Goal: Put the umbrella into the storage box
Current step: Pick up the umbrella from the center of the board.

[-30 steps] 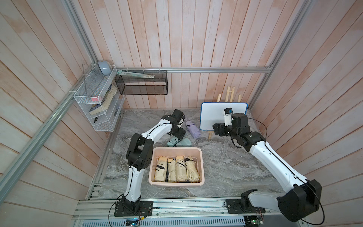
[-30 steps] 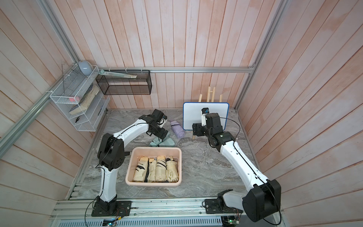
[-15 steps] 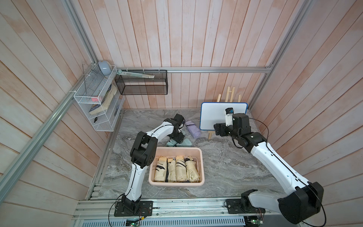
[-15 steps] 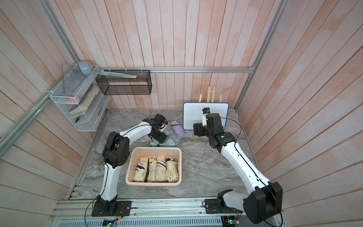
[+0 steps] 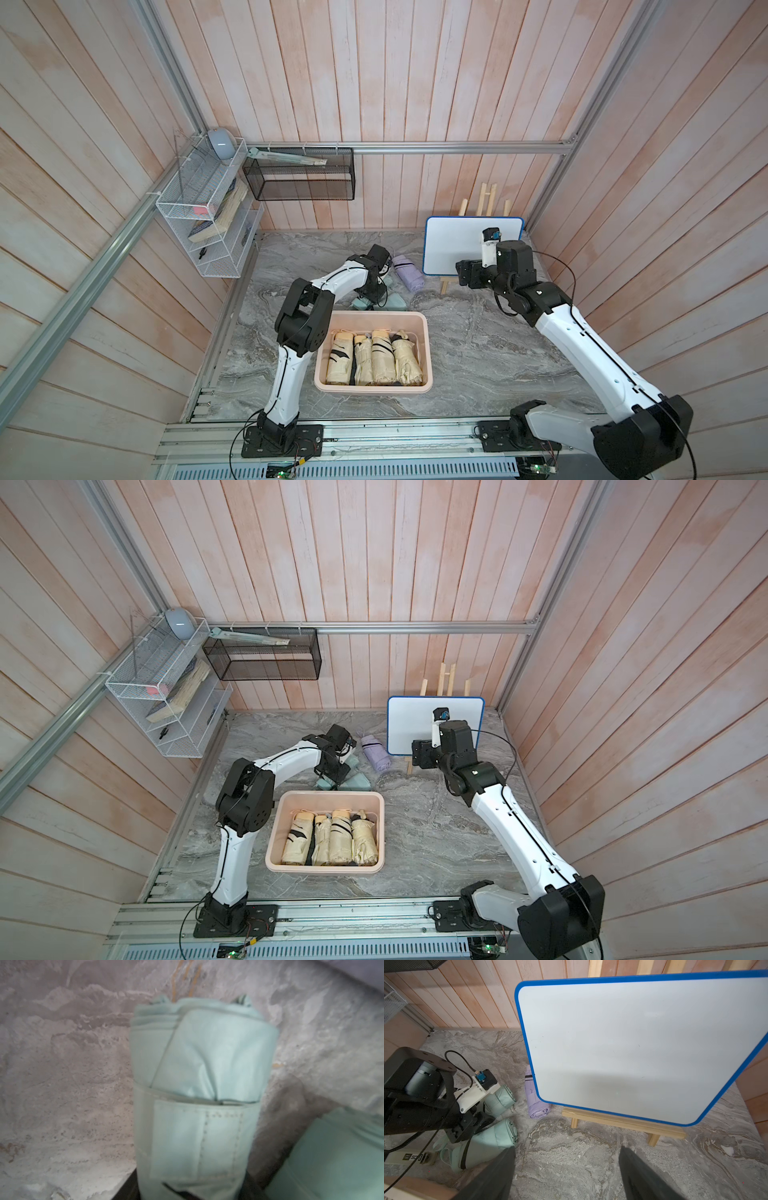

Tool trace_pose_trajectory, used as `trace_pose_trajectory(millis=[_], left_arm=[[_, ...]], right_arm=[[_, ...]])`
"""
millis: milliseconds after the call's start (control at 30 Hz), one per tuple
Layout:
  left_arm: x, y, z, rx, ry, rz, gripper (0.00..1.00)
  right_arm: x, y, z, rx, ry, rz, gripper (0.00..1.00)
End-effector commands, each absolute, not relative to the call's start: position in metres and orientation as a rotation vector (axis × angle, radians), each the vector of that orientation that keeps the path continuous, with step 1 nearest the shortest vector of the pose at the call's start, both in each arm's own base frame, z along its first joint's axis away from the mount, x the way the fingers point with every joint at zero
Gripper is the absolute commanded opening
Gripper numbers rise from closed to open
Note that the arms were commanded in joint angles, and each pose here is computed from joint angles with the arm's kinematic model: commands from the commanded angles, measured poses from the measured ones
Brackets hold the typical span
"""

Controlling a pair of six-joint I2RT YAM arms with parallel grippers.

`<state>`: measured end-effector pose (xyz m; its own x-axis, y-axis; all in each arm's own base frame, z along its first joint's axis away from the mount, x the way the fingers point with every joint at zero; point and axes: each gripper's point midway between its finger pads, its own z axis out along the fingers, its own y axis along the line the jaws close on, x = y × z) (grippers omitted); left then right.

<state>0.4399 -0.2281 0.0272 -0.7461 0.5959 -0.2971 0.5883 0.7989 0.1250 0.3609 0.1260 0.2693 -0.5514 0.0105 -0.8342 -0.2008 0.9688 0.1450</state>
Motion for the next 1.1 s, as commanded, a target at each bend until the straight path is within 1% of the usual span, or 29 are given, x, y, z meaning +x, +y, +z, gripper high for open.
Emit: trace_pose_trajectory(millis=[0, 233, 467, 600, 767, 900, 1067], left_arm=[[0.444, -0.224, 0.045, 0.891, 2.619, 0.035, 0.51], [0.453, -0.225, 0.095, 0.848, 2.507, 0.028, 0.47], [0.450, -0.232, 0.167, 0.791, 2.350, -0.062, 0.46], [0.439, -0.241, 0.207, 0.792, 2.251, -0.175, 0.46], [0.418, -0.250, 0.245, 0.845, 2.145, -0.272, 0.45], [0.400, -0.255, 0.266, 0.913, 2.067, -0.287, 0.45], [0.380, -0.258, 0.284, 0.985, 1.978, -0.286, 0.45]], right_arm=[[0.356, 0.126, 0.280, -0.115, 2.133, 0.310, 0.84], [0.354, 0.132, 0.295, -0.105, 2.118, 0.368, 0.84], [0.353, 0.140, 0.300, -0.056, 2.135, 0.455, 0.85], [0.354, 0.149, 0.310, -0.033, 2.116, 0.541, 0.87], [0.352, 0.172, 0.325, -0.061, 2.081, 0.669, 0.87], [0.348, 0.198, 0.333, -0.108, 2.083, 0.775, 0.88], [0.338, 0.232, 0.345, -0.176, 2.059, 0.936, 0.92]])
